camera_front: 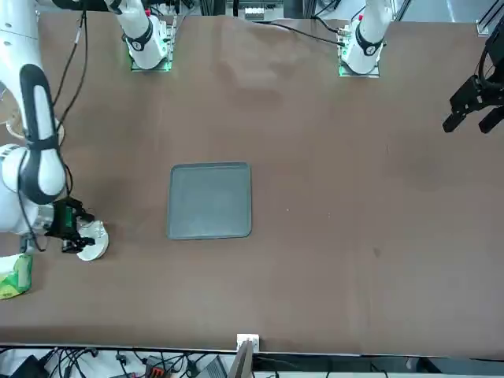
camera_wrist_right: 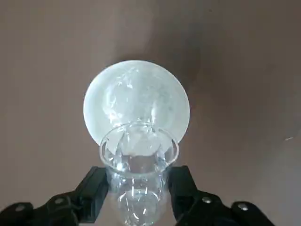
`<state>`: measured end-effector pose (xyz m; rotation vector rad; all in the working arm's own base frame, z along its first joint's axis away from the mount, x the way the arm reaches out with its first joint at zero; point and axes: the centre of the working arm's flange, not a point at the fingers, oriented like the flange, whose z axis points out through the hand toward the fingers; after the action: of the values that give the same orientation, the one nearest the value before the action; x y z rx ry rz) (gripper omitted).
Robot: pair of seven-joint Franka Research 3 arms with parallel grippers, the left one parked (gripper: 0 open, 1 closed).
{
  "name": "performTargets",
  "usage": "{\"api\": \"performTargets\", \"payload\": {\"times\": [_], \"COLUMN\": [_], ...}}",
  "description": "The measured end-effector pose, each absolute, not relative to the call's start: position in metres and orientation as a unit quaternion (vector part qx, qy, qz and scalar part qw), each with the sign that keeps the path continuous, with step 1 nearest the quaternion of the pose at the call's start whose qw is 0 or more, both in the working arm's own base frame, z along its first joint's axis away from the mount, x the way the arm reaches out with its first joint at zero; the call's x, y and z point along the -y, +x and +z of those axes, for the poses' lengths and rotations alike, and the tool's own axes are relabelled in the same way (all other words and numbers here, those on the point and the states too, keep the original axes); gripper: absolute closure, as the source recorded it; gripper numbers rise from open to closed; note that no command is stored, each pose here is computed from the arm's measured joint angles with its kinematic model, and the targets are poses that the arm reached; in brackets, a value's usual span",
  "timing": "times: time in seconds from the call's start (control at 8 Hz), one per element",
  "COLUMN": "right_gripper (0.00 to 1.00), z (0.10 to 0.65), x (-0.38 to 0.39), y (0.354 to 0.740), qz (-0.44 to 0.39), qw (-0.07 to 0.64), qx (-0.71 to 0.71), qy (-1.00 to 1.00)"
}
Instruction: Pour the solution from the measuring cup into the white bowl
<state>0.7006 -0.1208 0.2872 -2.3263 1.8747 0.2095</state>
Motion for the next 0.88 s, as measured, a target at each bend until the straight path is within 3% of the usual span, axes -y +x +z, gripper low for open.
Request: {"api": "performTargets", "payload": {"times": [0.88], "right_gripper": [0.26], "z": [0.286], "x": [0.158], "y": [0.698], "qz": [0.103], "qw": [0.185], "qx": [-0.671], "qy": [-0.711]}}
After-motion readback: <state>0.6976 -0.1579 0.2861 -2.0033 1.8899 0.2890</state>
